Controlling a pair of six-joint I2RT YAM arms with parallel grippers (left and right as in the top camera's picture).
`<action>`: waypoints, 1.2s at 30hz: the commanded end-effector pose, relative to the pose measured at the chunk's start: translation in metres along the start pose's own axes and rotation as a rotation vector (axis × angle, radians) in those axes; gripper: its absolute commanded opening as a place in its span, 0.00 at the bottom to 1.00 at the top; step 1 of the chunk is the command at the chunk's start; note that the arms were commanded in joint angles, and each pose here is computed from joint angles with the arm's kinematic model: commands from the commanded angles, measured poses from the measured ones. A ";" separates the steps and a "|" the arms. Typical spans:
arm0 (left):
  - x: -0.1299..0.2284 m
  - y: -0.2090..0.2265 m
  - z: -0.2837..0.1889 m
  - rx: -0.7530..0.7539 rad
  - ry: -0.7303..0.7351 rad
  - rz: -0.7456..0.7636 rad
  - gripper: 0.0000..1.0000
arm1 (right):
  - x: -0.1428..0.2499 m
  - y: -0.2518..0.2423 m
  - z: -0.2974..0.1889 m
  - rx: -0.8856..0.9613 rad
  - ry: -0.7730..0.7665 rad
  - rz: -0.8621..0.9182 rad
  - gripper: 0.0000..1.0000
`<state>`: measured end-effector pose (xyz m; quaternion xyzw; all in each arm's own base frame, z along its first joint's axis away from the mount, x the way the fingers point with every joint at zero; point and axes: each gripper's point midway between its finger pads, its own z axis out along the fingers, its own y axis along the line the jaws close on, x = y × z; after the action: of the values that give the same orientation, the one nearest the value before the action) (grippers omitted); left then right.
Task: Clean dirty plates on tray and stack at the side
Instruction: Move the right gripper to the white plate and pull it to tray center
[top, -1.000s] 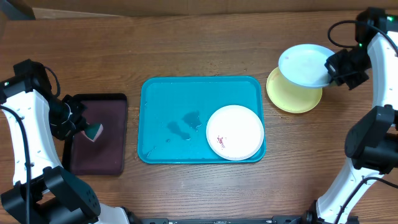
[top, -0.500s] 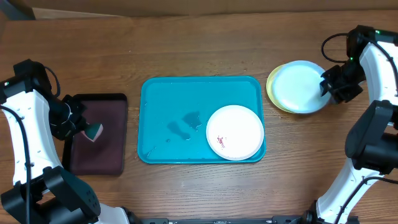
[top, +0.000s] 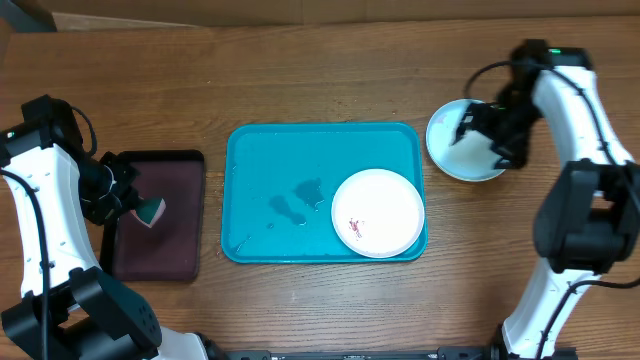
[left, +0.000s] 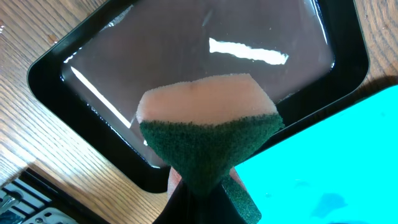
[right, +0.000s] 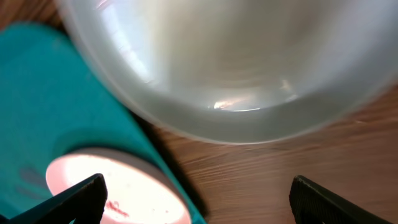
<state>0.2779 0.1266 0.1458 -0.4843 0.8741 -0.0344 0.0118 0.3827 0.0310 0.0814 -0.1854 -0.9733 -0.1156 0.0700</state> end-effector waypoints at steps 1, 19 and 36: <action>0.000 0.002 0.001 -0.002 0.004 0.004 0.04 | 0.020 0.043 -0.003 -0.009 -0.025 -0.277 0.95; 0.000 0.002 0.001 -0.001 0.005 0.011 0.04 | 0.060 0.080 0.052 0.360 -0.019 -0.898 0.90; -0.001 0.001 0.001 0.002 0.002 0.011 0.04 | 0.066 0.088 0.071 0.269 -0.007 -0.909 0.68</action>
<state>0.2786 0.1269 0.1458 -0.4839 0.8743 -0.0346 0.0133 0.3522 0.1506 0.0368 0.2693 -0.9624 0.0053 0.0352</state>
